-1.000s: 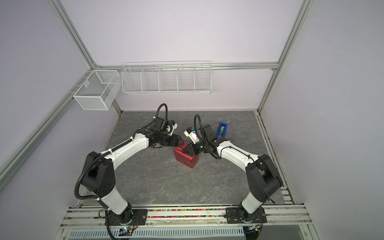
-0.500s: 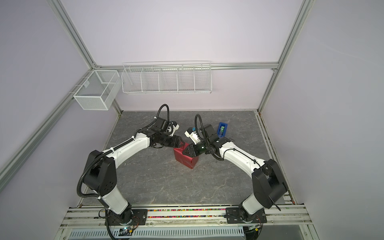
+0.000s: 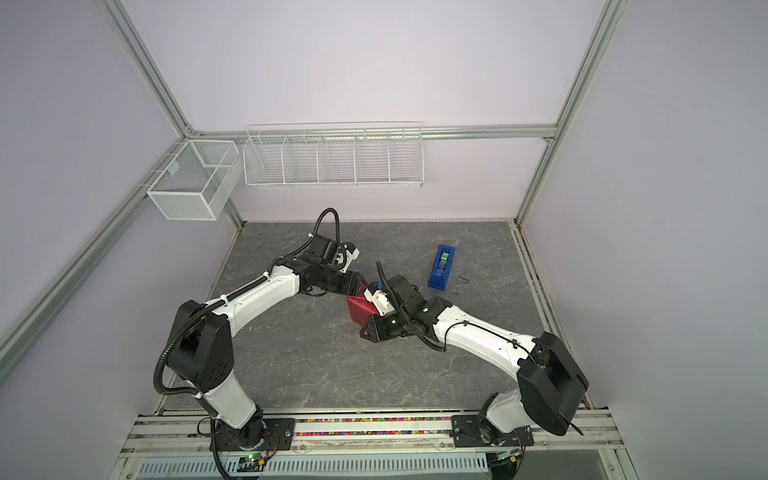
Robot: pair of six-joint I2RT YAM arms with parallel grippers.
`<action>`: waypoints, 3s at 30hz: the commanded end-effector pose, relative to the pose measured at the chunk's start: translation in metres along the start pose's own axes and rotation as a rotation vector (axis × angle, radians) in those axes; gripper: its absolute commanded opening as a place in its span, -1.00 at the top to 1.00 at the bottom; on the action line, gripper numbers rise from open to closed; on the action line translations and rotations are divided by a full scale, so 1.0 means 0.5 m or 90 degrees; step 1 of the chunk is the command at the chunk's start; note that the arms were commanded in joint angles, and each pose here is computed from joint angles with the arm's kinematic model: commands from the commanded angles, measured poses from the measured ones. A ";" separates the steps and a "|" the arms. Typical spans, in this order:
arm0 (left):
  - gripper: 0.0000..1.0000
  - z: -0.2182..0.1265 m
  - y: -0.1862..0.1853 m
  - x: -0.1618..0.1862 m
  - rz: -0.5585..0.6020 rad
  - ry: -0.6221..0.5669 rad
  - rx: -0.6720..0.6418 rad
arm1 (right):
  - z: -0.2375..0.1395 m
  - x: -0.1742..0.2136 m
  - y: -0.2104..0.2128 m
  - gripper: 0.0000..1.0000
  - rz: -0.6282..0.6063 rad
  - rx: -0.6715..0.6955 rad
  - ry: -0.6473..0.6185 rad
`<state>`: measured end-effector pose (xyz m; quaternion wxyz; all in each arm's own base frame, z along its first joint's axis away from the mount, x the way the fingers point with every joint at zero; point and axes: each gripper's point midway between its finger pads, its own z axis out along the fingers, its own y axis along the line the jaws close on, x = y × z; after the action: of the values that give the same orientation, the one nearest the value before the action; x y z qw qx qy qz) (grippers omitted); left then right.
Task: Wrap the gift box in paper
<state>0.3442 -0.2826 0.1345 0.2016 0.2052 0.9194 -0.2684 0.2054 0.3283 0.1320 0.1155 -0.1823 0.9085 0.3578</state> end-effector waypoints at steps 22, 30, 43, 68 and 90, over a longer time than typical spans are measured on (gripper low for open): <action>-0.36 0.023 0.039 0.156 -0.010 0.161 -0.043 | -0.049 -0.103 -0.196 0.47 0.123 0.159 -0.092; -0.35 0.017 0.027 0.158 -0.012 0.157 -0.037 | -0.051 -0.145 -0.225 0.45 0.116 0.151 -0.105; -0.35 0.025 0.006 0.150 -0.017 0.143 -0.021 | -0.059 -0.199 -0.218 0.27 0.112 0.113 -0.120; -0.35 0.032 0.009 0.151 -0.022 0.144 -0.023 | -0.036 -0.204 -0.151 -0.68 0.336 0.023 -0.107; -0.36 0.014 0.009 0.122 -0.027 0.094 -0.038 | -0.014 -0.198 -0.187 0.09 0.341 0.025 -0.116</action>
<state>0.3164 -0.2868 0.1311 0.1810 0.2119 0.9179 -0.2823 0.3317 0.2879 0.1261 0.1035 0.0837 0.9167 0.3767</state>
